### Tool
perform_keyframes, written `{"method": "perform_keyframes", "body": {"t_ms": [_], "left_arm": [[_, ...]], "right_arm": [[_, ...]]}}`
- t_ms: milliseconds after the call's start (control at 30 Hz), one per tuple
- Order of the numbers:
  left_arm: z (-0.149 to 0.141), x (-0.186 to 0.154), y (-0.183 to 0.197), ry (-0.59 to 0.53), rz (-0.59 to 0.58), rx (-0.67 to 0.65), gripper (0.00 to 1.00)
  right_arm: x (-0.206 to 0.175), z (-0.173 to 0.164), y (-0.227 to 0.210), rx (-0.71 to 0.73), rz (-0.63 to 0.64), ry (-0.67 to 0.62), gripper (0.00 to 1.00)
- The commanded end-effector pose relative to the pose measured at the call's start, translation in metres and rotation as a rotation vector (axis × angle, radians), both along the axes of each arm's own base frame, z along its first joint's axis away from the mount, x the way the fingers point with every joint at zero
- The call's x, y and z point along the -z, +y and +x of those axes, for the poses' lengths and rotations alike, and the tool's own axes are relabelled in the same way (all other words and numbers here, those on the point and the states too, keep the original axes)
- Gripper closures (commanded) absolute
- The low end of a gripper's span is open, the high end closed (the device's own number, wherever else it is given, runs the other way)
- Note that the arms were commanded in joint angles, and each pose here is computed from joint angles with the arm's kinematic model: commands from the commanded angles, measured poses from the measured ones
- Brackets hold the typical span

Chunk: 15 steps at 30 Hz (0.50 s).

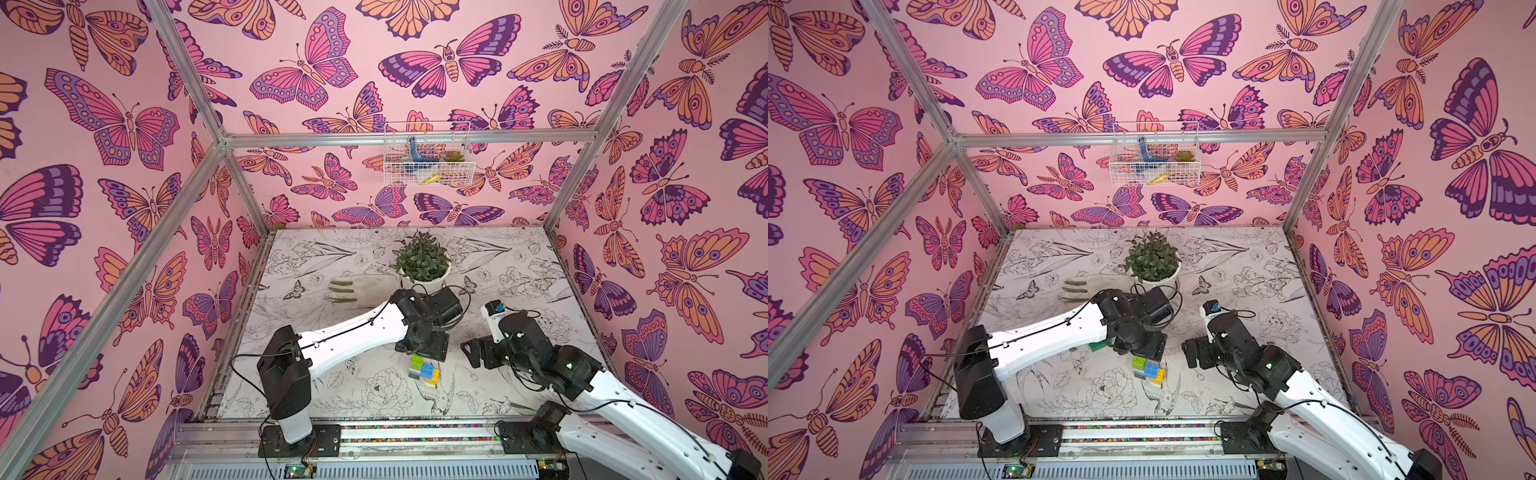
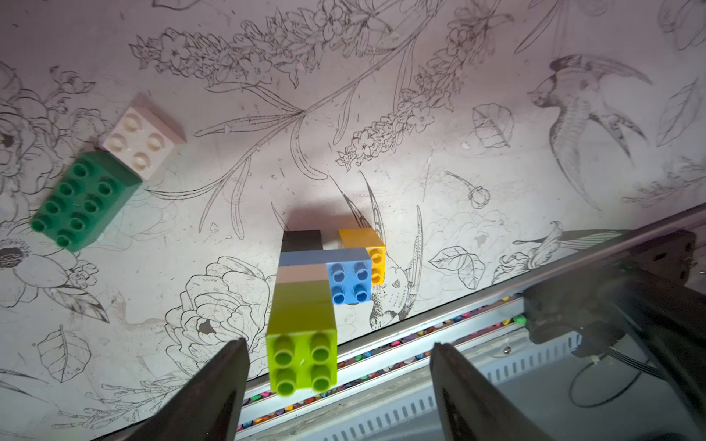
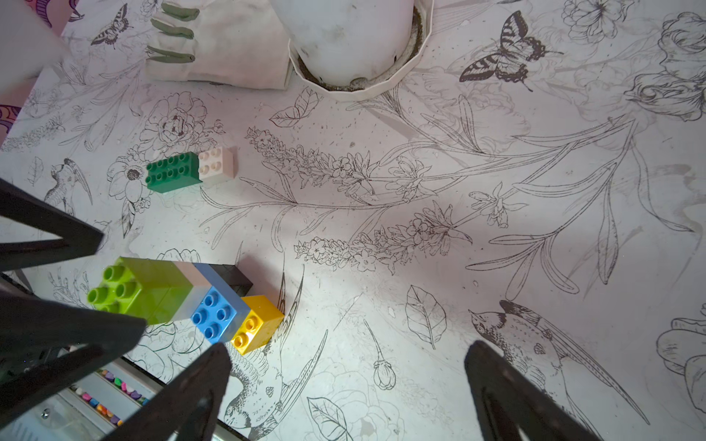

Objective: Assemble a giraffe with lego
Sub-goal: Assemble the lego brick with the lego brick.

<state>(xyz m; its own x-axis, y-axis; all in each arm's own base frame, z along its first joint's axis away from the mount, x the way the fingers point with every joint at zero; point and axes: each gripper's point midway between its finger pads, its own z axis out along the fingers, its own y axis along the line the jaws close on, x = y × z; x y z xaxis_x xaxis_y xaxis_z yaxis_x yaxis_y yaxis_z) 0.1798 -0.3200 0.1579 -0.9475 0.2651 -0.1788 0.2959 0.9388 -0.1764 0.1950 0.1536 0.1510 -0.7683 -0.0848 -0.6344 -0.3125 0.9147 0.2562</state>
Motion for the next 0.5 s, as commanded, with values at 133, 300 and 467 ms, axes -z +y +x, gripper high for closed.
{"method": "perform_keyframes", "body": {"t_ms": [133, 300, 467], "left_arm": [[0.006, -0.001, 0.092, 0.003, 0.101, -0.174, 0.19], [0.021, 0.037, 0.141, 0.069, 0.123, -0.283, 0.2], [0.04, 0.068, 0.16, 0.11, 0.097, -0.406, 0.21]], "right_arm": [[-0.018, 0.011, 0.009, -0.026, 0.006, -0.032, 0.01], [-0.021, 0.012, 0.016, -0.07, -0.016, -0.023, 0.01], [-0.023, 0.013, 0.016, -0.064, -0.006, -0.031, 0.01]]}}
